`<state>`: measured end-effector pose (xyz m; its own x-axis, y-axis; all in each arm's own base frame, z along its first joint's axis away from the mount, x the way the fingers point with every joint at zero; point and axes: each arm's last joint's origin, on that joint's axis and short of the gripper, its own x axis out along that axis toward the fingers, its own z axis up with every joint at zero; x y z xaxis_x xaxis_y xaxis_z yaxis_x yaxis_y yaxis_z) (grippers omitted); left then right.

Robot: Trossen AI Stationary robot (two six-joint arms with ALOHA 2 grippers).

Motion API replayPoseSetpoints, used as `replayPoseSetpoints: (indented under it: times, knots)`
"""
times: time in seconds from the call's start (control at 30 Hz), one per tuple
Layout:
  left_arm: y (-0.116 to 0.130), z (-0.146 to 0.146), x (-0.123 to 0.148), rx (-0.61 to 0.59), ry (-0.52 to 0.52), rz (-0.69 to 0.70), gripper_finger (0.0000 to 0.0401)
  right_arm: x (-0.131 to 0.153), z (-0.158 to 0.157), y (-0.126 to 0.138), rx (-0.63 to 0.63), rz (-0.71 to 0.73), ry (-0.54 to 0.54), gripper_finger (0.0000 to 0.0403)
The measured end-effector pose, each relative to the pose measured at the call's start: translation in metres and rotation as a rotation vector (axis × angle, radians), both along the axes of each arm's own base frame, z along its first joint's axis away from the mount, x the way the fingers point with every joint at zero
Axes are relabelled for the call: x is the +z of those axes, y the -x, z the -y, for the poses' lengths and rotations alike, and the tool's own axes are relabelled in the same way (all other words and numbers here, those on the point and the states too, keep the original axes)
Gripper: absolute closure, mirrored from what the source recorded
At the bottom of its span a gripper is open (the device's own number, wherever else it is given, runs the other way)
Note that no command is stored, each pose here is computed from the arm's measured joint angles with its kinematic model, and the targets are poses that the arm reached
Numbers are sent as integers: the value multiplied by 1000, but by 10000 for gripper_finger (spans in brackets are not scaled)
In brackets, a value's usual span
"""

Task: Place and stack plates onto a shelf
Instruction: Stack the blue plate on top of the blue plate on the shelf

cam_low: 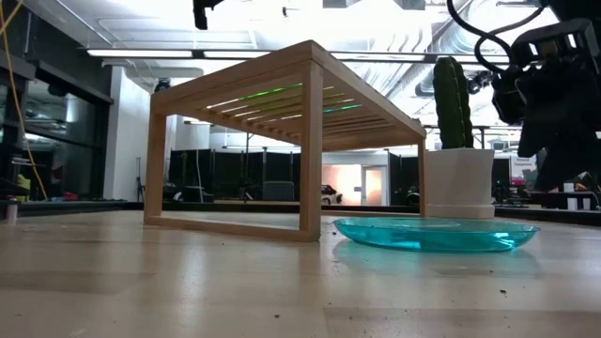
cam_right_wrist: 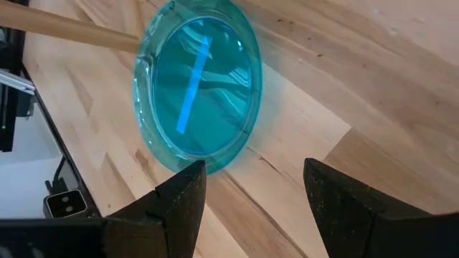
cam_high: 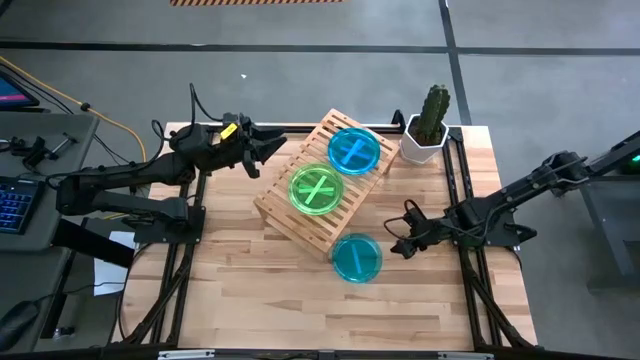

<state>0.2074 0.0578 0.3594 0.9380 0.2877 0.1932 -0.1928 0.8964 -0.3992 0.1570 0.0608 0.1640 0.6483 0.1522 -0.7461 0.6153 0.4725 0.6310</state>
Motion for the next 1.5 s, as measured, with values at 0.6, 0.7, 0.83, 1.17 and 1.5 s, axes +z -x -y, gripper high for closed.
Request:
replayPoseSetpoints:
  times: [0.6, 0.7, 0.83, 1.17, 1.5]
  knots:
    - [-2, 3, -10, -112, -13, -117, 245, -3, -2, -4, 19, -8, -12, 188]
    - [-2, 3, -14, -113, -9, -124, 245, -3, -2, -4, 16, -4, -15, 188]
    - [0, 5, -27, -144, 24, -97, 245, -2, -3, -5, 20, 4, -14, 188]
    - [30, 15, -80, -112, 133, 79, 245, -2, -2, -6, 2, 12, -27, 188]
    - [41, 16, -103, -84, 196, 59, 245, -10, 1, -15, -79, -13, -52, 188]
